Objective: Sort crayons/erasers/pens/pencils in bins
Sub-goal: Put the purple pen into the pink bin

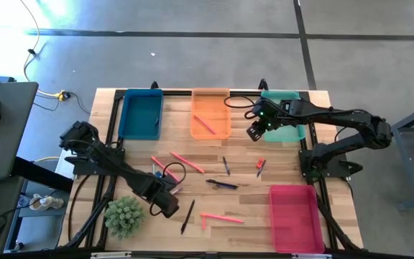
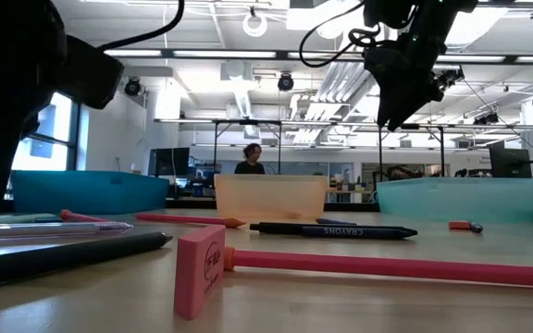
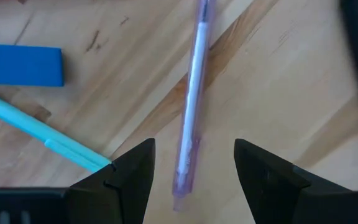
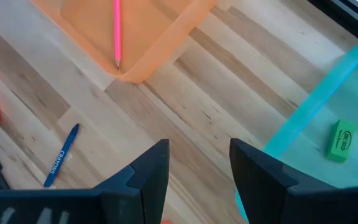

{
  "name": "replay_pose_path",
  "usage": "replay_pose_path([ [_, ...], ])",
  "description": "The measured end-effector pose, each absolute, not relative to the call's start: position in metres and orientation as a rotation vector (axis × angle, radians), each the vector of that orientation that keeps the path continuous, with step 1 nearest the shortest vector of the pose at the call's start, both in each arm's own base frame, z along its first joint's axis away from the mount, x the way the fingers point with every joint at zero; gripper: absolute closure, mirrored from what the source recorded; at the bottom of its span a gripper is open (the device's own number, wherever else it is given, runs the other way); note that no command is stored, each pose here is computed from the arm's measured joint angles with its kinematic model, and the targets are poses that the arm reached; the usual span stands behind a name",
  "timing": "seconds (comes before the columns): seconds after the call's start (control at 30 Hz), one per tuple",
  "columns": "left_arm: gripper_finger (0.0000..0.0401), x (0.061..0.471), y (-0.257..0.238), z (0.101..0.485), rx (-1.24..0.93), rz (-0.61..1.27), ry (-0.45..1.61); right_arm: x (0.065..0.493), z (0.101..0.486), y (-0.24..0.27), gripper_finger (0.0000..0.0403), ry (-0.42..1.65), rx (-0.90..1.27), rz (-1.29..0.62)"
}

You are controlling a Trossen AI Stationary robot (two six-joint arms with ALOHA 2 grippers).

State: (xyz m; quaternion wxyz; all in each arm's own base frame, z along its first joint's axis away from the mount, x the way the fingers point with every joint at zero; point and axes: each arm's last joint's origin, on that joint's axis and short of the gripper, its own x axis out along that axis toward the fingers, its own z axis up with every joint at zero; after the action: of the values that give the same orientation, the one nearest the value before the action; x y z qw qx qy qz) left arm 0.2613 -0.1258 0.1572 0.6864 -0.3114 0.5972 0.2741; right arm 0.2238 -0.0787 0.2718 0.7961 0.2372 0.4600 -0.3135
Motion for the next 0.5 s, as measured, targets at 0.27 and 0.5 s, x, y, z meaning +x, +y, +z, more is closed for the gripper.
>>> replay_pose_path([
  [0.27, 0.0209, 0.261, -0.13, 0.139, -0.652, 0.66, 1.399, 0.224, 0.272, -0.079, 0.0242, 0.984, 0.509, -0.673],
  [0.5, 0.0262, 0.261, -0.139, 0.126, -0.601, 0.663, 1.433, 0.224, 0.272, -0.079, 0.0242, 0.985, 0.508, -0.674],
])
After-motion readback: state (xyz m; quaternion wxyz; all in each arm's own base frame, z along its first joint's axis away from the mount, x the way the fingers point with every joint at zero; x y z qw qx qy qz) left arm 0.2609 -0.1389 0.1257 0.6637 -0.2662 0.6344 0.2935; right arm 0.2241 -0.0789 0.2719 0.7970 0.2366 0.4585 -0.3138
